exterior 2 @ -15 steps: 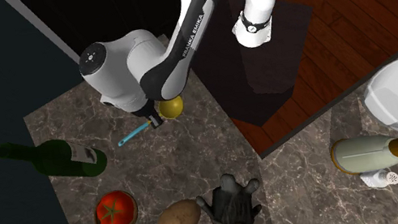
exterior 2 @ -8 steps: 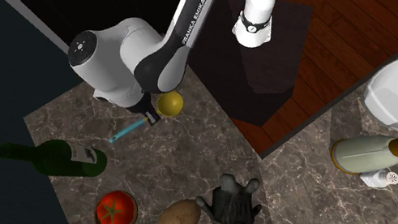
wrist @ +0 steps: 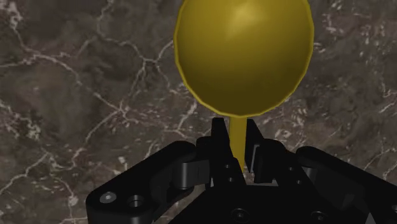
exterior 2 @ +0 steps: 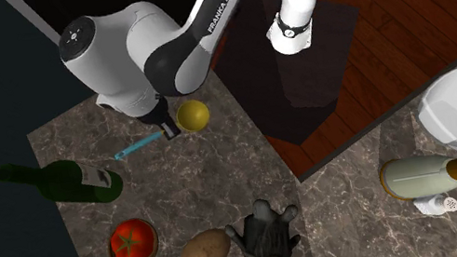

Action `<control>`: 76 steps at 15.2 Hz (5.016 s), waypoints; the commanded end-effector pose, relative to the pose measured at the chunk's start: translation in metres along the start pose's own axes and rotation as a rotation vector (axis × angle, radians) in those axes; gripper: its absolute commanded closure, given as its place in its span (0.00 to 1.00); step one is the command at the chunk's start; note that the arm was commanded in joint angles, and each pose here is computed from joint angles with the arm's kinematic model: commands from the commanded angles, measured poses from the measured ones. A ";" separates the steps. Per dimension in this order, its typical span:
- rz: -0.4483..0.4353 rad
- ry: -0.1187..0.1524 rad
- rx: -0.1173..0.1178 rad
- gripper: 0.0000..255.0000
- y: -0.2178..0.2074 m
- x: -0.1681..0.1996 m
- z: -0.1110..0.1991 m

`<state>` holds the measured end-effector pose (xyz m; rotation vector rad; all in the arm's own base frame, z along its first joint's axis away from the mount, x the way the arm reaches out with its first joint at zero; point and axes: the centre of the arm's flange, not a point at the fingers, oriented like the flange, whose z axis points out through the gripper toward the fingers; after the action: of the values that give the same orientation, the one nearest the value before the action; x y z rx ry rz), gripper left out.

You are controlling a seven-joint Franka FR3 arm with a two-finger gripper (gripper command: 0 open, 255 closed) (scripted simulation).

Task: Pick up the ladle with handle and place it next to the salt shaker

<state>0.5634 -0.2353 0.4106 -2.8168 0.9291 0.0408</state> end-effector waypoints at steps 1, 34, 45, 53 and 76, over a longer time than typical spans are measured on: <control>0.000 0.000 0.000 1.00 -0.002 -0.002 -0.011; 0.000 0.000 0.000 1.00 -0.214 -0.129 -0.043; 0.000 0.000 0.000 1.00 -0.337 -0.203 -0.018; 0.000 0.000 0.000 1.00 -0.412 -0.249 0.003; 0.000 0.000 0.000 1.00 -0.393 -0.239 0.123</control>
<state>0.6082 0.2371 0.3759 -2.8172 0.9268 0.0421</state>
